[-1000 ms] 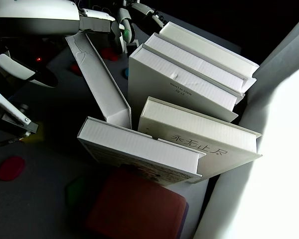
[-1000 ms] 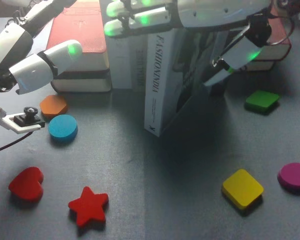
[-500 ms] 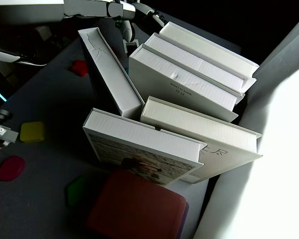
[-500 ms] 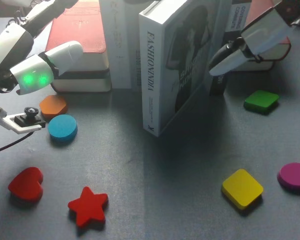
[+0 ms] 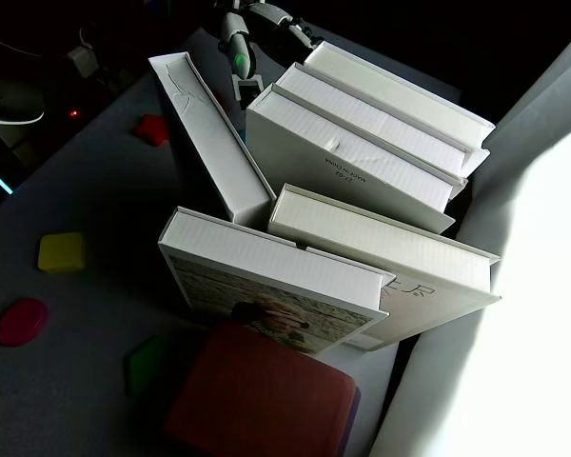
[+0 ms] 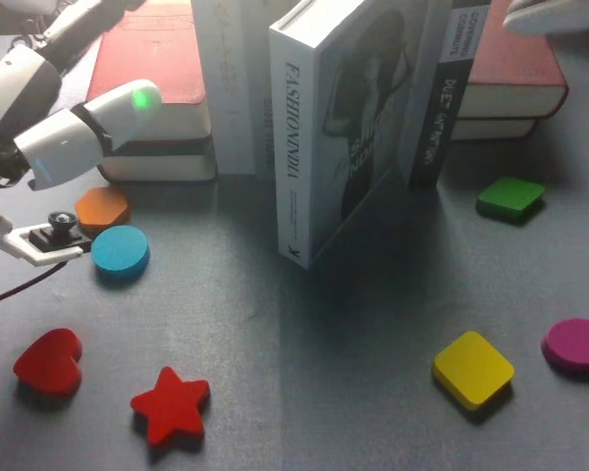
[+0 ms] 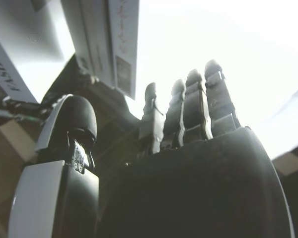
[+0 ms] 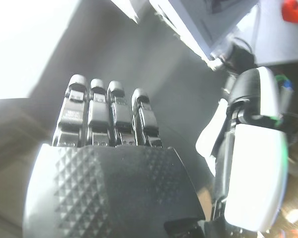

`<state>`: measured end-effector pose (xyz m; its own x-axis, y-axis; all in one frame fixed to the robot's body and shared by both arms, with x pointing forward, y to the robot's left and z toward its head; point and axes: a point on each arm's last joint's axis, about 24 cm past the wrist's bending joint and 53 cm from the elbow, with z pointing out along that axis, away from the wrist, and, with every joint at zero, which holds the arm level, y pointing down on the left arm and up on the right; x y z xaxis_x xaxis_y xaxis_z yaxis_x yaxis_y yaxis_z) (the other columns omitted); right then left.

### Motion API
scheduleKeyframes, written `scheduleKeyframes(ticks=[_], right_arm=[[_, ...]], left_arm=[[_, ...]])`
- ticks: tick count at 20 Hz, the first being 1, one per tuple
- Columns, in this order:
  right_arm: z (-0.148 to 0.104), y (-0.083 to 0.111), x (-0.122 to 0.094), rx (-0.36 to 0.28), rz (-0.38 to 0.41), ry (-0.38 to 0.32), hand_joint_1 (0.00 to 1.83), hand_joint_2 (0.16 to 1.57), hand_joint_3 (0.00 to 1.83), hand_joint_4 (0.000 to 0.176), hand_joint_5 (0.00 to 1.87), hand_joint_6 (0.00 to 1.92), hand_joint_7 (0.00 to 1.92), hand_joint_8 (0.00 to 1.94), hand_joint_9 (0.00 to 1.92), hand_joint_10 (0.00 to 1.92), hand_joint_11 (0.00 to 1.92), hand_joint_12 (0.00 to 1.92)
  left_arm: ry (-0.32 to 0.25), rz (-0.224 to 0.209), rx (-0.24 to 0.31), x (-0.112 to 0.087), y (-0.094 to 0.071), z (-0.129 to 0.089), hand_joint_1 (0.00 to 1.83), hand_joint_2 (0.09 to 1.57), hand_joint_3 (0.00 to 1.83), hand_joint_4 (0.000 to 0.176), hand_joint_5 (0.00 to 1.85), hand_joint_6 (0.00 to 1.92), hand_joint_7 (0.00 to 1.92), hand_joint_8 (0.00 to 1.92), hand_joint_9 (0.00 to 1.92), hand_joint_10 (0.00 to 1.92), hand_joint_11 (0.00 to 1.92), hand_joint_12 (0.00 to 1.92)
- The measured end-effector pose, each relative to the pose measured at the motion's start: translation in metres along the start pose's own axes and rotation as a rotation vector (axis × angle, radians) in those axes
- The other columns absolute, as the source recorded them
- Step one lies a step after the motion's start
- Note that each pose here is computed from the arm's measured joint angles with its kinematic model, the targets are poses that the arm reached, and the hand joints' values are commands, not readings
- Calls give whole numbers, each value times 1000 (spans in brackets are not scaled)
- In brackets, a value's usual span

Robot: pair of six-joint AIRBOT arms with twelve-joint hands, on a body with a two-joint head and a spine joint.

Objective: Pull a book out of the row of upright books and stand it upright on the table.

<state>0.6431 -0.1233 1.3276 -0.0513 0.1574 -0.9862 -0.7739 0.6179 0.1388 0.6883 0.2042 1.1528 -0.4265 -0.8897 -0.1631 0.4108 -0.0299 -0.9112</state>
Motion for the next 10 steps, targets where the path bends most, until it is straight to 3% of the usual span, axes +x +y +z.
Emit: scheduleKeyframes(ticks=[3,5,6,10], right_arm=[[-3,-4,-1,17,6,-3,599,1053,24,26,0,0,0,0,0,0,0,0],[-3,-6,-2,24,13,-8,626,1067,25,25,0,0,0,0,0,0,0,0],[-3,-8,-3,32,9,-11,625,1071,26,13,0,0,0,0,0,0,0,0],[-11,-29,-11,113,6,-45,675,1076,21,3,0,0,0,0,0,0,0,0]], left_arm=[[-11,1,23,-4,-7,-1,404,1357,0,67,165,7,7,3,0,0,0,0],[-17,-1,30,-5,-10,-1,414,1352,0,60,169,7,12,4,0,0,0,0],[-15,1,35,-5,-12,-3,425,1353,0,55,169,6,12,3,0,0,0,0],[-18,1,37,-6,-14,-5,435,1363,2,54,159,6,5,2,0,0,0,0]])
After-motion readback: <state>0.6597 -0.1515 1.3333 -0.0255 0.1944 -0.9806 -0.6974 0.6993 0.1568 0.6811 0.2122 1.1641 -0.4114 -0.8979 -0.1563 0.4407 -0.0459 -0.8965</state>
